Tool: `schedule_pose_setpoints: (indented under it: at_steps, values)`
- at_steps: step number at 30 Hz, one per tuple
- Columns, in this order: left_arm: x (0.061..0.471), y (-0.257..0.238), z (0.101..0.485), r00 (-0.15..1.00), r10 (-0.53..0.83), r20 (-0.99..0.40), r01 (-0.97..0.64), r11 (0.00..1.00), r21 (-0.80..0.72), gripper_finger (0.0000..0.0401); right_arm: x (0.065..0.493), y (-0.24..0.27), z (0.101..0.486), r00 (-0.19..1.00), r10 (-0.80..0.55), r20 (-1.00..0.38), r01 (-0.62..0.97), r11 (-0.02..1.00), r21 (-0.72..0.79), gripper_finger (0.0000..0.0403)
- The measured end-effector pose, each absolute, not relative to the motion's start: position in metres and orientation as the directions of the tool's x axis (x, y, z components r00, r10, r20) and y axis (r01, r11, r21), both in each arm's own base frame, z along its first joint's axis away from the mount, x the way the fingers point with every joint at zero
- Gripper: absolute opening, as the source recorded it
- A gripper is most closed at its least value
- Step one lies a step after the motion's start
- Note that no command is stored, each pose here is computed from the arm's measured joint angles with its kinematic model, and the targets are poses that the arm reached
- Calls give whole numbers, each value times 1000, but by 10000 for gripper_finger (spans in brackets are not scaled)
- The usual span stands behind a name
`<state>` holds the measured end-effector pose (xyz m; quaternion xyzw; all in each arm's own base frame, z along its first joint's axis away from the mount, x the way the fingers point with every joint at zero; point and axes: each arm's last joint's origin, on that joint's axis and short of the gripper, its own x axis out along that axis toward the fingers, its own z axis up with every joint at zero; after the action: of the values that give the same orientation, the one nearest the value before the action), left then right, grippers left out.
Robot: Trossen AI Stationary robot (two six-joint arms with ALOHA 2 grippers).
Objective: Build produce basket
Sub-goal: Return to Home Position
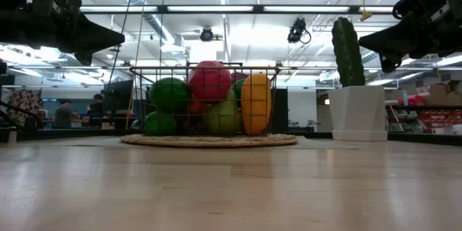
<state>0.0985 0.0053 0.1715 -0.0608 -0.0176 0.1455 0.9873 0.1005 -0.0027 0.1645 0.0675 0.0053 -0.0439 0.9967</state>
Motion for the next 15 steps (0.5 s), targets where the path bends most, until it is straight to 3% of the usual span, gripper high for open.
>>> schedule_pose_setpoints:
  at_steps: [15]
  values:
    - [98,5,171,957,290,17,-286,950,-126,26,100,-3,164,996,-87,-17,88,987,134,19]
